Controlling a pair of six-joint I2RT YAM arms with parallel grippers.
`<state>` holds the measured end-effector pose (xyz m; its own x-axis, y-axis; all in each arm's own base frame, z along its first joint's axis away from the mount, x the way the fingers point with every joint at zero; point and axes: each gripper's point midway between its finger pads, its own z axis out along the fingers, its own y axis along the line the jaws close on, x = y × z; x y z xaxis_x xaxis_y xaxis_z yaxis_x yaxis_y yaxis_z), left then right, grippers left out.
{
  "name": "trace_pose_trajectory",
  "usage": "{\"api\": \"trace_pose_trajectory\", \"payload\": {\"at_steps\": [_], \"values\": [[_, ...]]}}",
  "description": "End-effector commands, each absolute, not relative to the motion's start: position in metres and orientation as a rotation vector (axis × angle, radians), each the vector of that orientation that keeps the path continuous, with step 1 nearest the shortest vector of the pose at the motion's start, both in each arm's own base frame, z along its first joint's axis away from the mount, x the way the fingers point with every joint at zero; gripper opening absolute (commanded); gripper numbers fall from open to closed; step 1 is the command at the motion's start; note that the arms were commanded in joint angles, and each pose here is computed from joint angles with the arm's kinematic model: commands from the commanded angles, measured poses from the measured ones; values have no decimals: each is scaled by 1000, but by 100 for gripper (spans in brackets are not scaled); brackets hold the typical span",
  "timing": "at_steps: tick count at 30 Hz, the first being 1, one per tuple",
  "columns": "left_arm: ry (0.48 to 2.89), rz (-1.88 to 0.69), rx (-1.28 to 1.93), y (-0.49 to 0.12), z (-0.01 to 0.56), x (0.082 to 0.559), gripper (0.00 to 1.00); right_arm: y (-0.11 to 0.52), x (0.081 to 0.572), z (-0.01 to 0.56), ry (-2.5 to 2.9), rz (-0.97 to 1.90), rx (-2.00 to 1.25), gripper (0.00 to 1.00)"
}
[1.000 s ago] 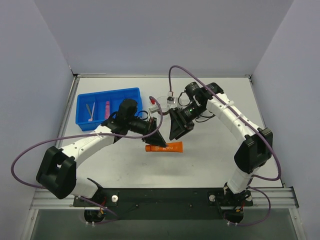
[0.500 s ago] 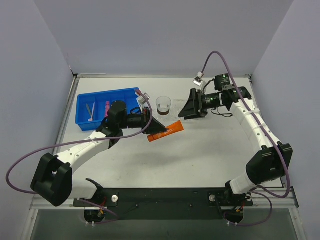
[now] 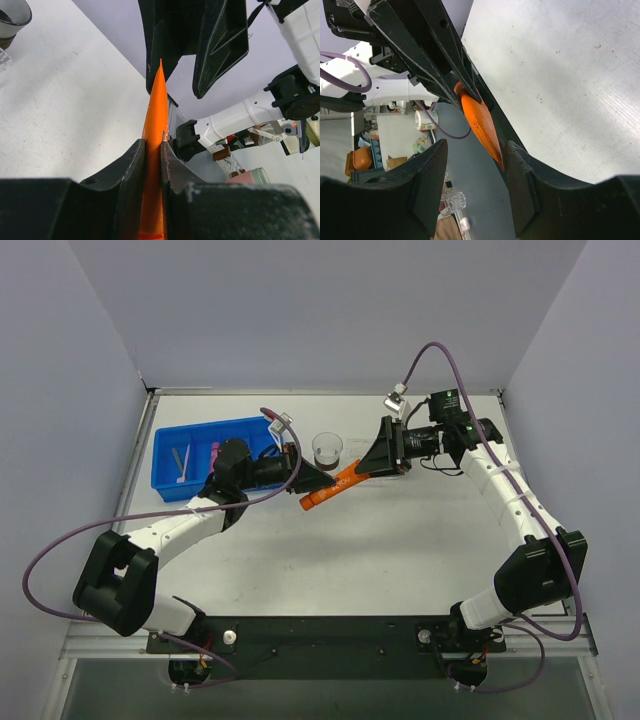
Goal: Prepare toiletry sets of a toothbrush and toothpaste on the tray
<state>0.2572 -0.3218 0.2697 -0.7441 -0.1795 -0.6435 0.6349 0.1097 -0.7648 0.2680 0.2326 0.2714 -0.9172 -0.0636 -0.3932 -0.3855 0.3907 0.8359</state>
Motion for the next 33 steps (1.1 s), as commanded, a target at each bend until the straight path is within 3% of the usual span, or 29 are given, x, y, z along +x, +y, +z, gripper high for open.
{"api": "trace_pose_trajectory", "payload": {"at_steps": [1, 6, 10, 18, 24, 27, 33], "values": [[1600, -1727, 491, -320, 316, 260, 0, 235, 257, 289, 2277, 1599, -468, 43], [1600, -1732, 481, -315, 315, 263, 0, 238, 257, 291, 2264, 1626, -479, 39], [1603, -1740, 495, -314, 315, 261, 0, 238, 260, 293, 2252, 1626, -485, 29], [1616, -1750, 508, -315, 312, 259, 0, 240, 263, 293, 2244, 1628, -484, 26], [1614, -1754, 523, -316, 314, 259, 0, 243, 265, 293, 2235, 1636, -492, 12], [1628, -1765, 537, -317, 312, 259, 0, 244, 267, 294, 2229, 1640, -491, 0], [1649, -1735, 556, -318, 309, 260, 0, 246, 271, 296, 2208, 1605, -492, 0]]}}
